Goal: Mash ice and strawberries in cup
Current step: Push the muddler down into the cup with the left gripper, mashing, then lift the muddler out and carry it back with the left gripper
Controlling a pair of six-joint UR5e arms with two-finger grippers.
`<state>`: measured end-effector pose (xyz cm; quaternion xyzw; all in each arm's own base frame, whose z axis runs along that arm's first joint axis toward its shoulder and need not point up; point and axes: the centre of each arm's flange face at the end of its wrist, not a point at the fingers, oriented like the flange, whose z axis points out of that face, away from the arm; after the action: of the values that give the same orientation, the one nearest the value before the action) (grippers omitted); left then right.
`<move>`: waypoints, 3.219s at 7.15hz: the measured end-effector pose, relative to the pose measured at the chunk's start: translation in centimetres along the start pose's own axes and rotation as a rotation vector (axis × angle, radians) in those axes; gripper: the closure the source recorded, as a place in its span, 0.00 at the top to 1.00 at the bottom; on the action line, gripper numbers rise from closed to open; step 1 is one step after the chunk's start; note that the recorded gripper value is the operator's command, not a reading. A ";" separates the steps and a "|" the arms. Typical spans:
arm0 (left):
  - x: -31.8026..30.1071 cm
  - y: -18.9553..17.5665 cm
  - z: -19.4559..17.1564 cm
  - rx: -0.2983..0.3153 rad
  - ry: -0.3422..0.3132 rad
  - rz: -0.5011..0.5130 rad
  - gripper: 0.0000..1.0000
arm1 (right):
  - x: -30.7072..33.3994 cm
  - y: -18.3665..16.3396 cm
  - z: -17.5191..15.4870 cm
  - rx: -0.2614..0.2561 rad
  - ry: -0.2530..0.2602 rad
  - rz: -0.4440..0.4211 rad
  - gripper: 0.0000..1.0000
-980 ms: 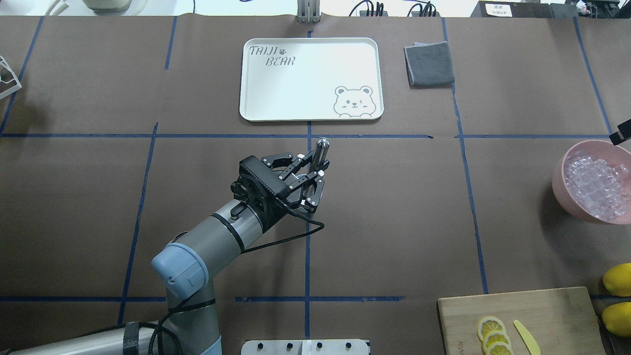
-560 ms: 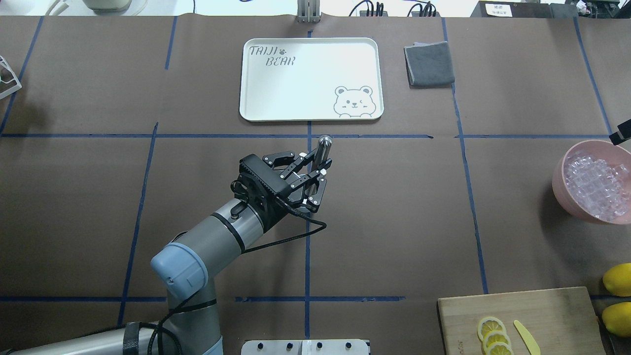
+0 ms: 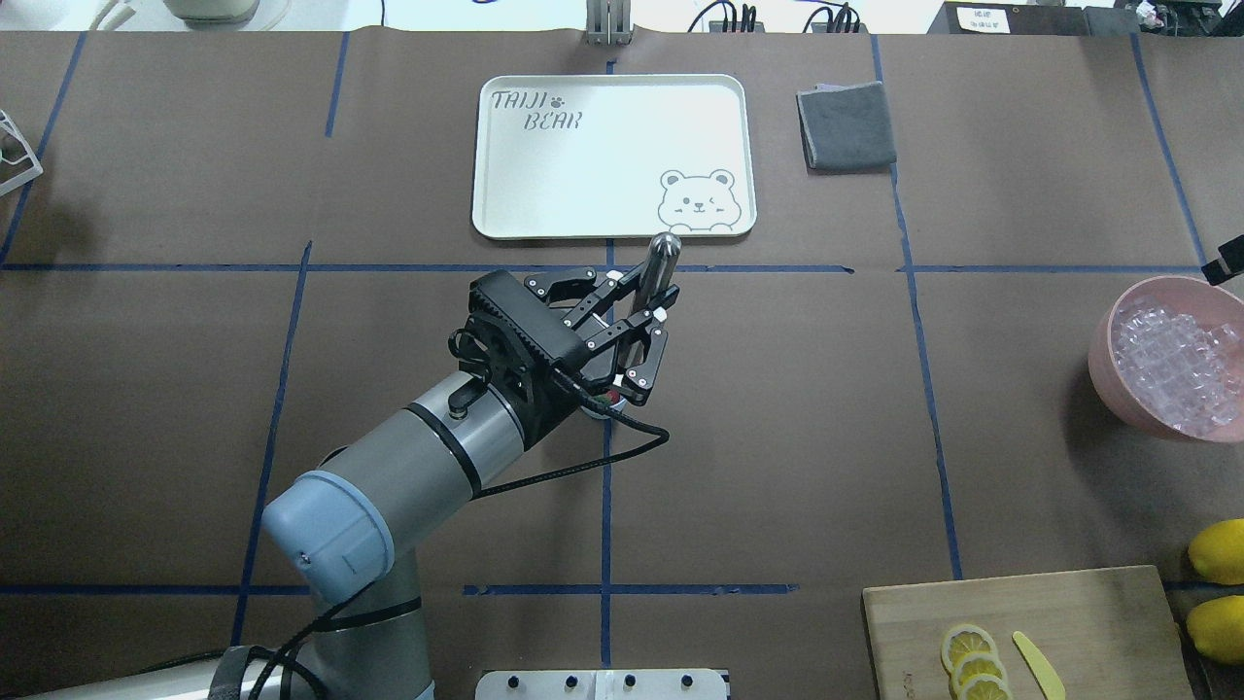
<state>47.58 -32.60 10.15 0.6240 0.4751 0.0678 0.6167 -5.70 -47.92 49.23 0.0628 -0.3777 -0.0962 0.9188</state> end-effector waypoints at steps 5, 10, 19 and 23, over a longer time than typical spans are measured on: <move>-10.5 3.0 0.1 -0.393 -0.234 0.114 0.00 | 0.6 0.3 -0.3 0.006 0.003 0.012 1.00; -37.1 12.2 -11.2 -0.946 -0.405 -0.140 0.00 | 1.7 1.2 -0.3 0.002 0.008 0.034 1.00; -57.9 27.0 -22.0 -1.263 -0.609 -0.575 0.01 | 5.9 4.8 -2.1 0.027 0.027 0.127 1.00; -58.5 28.1 -22.2 -1.264 -0.606 -0.574 0.09 | 5.8 4.8 -2.2 0.029 0.027 0.126 1.00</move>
<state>15.42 -50.57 68.04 -0.0049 0.2991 -0.0105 0.9541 0.55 -44.45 52.52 0.0536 -0.3700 -0.0320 0.9269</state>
